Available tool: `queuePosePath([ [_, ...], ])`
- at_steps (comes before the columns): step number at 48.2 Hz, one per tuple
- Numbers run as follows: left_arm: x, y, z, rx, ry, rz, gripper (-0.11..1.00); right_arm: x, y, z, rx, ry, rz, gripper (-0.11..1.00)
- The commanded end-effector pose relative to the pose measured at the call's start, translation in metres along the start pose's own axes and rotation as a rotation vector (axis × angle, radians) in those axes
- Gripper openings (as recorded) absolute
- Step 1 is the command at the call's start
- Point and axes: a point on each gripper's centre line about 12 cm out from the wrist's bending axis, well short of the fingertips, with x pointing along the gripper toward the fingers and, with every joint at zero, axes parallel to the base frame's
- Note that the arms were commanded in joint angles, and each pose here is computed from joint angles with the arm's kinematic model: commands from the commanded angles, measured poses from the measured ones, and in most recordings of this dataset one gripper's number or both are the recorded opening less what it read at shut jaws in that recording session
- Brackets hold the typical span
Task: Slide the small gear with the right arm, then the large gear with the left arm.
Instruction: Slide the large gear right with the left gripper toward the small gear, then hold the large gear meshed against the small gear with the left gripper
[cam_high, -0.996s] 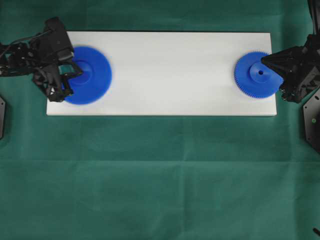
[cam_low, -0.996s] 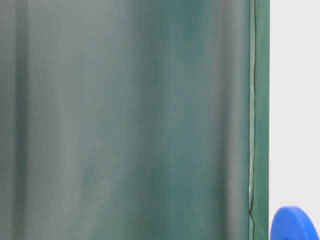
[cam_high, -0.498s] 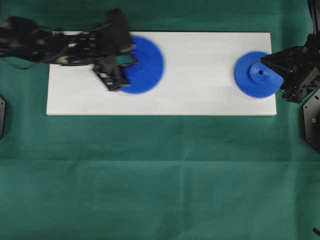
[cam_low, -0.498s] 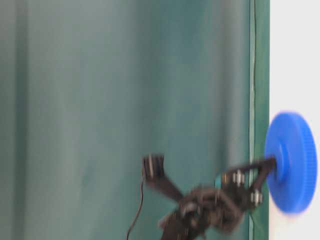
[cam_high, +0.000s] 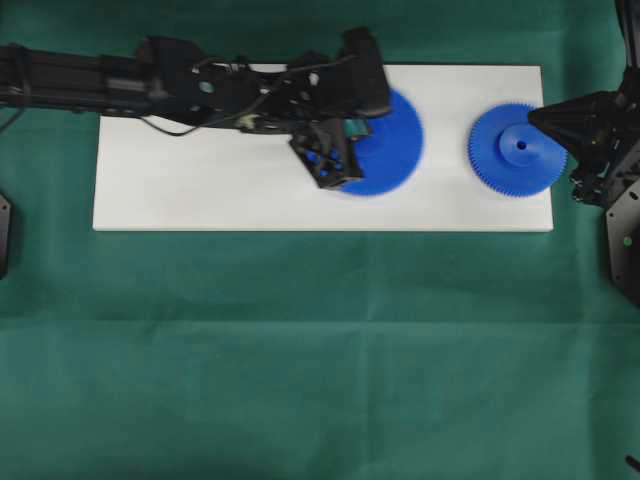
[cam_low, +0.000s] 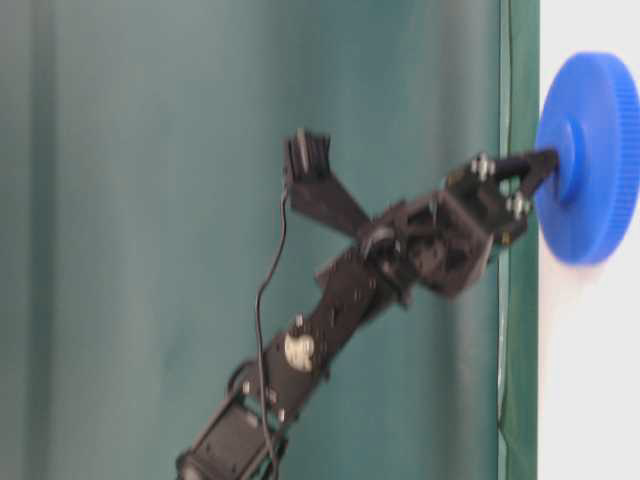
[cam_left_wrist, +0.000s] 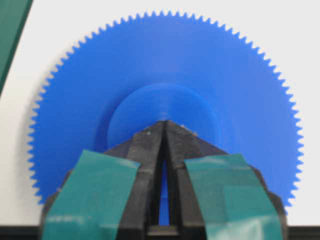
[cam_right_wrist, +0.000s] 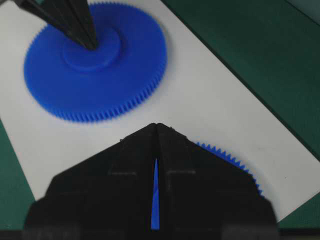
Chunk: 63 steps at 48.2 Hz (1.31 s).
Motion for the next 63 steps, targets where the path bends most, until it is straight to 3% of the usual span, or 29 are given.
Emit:
queuePosePath([
  [1,0.002,-0.008,0.027,0.011,-0.052,-0.011,0.00,-0.001,0.002,0.004,-0.004,-0.019,0.010,0.51],
  [19,0.031,-0.014,0.061,0.019,-0.060,-0.019,0.00,-0.003,0.001,0.001,-0.004,-0.029,0.015,0.51],
  [63,0.028,-0.014,0.054,0.019,-0.020,-0.019,0.00,-0.004,0.001,-0.001,-0.010,-0.024,0.014,0.51],
])
